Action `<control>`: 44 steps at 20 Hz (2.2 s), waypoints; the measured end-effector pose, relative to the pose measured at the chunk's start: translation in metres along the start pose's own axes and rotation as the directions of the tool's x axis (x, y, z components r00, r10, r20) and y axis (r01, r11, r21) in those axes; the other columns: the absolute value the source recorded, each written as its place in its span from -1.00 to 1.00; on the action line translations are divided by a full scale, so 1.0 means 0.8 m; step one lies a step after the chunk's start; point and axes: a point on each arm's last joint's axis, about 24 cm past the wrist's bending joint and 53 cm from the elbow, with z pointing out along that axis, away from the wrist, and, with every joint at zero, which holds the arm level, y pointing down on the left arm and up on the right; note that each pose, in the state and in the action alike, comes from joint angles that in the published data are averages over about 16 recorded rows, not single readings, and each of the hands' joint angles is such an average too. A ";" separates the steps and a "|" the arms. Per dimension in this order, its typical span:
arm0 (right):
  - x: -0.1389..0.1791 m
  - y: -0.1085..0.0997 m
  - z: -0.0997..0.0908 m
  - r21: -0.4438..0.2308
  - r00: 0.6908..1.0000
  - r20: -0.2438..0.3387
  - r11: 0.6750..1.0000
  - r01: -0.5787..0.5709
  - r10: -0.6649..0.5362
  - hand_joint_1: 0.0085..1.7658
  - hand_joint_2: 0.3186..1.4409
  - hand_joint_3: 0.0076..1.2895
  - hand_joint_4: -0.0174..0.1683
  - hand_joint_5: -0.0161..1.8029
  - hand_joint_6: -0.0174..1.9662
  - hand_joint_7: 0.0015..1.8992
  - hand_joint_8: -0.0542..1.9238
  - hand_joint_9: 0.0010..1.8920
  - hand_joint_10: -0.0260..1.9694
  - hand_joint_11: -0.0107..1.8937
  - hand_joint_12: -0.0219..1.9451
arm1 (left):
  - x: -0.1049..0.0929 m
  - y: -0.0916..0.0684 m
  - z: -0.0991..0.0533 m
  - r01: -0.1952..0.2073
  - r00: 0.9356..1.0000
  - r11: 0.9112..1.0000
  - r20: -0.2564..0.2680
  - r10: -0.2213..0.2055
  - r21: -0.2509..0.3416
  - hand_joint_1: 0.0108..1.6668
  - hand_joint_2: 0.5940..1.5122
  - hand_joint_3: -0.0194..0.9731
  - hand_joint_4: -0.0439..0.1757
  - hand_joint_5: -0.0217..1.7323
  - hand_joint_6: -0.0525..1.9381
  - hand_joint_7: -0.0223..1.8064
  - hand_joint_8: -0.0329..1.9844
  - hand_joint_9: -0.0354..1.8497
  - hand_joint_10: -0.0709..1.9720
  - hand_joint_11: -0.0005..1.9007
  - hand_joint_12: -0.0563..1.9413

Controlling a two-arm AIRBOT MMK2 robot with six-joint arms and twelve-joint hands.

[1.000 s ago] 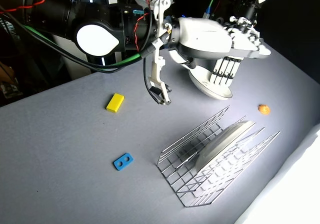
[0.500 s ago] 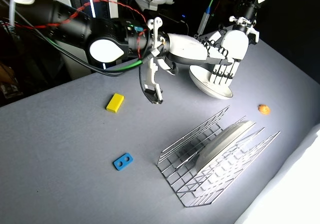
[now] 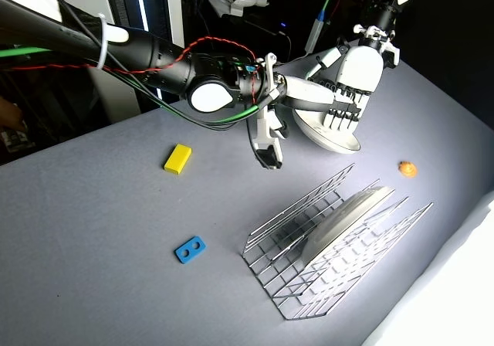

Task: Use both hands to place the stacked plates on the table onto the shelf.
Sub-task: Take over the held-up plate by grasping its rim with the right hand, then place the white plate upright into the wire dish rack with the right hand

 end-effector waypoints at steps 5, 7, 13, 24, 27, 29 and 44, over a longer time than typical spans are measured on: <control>0.011 0.000 0.014 0.000 0.999 -0.006 0.999 0.037 -0.037 -0.07 0.21 -0.99 -0.78 -0.82 -0.95 -0.82 -0.92 -0.83 -0.94 -0.94 -0.56 | 0.000 0.000 0.000 0.002 1.000 1.000 -0.001 -0.002 0.000 -0.99 0.10 -0.93 -0.64 -0.97 -0.97 -0.97 -0.98 -0.98 -0.97 -0.96 -0.88; 0.012 0.000 0.018 0.001 0.999 -0.003 0.999 0.046 -0.046 -0.07 0.23 -0.99 -0.79 -0.72 -0.94 -0.70 -0.91 -0.72 -0.92 -0.89 -0.41 | 0.000 0.001 0.000 0.005 1.000 1.000 -0.001 -0.005 0.000 -0.99 0.10 -0.93 -0.64 -0.97 -0.97 -0.97 -0.98 -0.99 -0.97 -0.95 -0.89; 0.008 0.000 0.026 0.002 0.998 0.016 0.998 0.064 -0.064 0.01 0.30 -0.99 -0.85 -0.40 -0.84 -0.33 -0.78 -0.32 -0.85 -0.66 0.02 | 0.000 0.001 0.000 0.015 1.000 1.000 0.002 -0.015 -0.001 -0.99 0.11 -0.93 -0.64 -0.97 -0.97 -0.97 -0.98 -0.98 -0.97 -0.96 -0.90; -0.002 -0.003 0.027 0.007 0.996 0.045 0.997 0.074 -0.075 0.19 0.27 -0.99 -0.94 -0.13 -0.46 0.01 -0.10 0.11 -0.55 -0.25 0.23 | -0.039 0.013 -0.011 0.040 0.995 0.999 0.088 -0.038 -0.028 -0.99 0.12 -0.93 -0.61 -0.95 -0.96 -0.95 -0.97 -0.96 -0.95 -0.97 -0.92; -0.002 -0.004 0.024 0.009 0.996 0.048 0.997 0.072 -0.073 0.20 0.26 -0.99 -0.93 -0.13 -0.39 0.02 0.05 0.13 -0.48 -0.22 0.24 | -0.061 0.019 -0.019 0.049 0.990 0.998 0.137 -0.043 -0.041 -0.99 0.12 -0.93 -0.60 -0.94 -0.95 -0.94 -0.96 -0.95 -0.94 -0.97 -0.92; -0.003 -0.004 0.021 0.010 0.996 0.049 0.997 0.071 -0.071 0.20 0.26 -0.99 -0.92 -0.13 -0.37 0.03 0.07 0.12 -0.44 -0.21 0.24 | -0.079 0.023 -0.026 0.053 0.983 0.997 0.177 -0.044 -0.049 -0.99 0.12 -0.93 -0.59 -0.93 -0.95 -0.93 -0.96 -0.94 -0.93 -0.97 -0.92; -0.040 -0.010 -0.048 0.039 0.997 0.077 0.999 -0.010 0.007 0.26 0.26 -0.99 -0.69 -0.05 -0.18 0.06 0.04 0.11 -0.43 -0.22 0.22 | -0.201 0.035 -0.089 0.009 0.898 0.997 0.440 0.028 -0.081 -0.99 0.08 -0.93 -0.58 -0.90 -0.93 -0.91 -0.96 -0.92 -0.92 -0.95 -0.92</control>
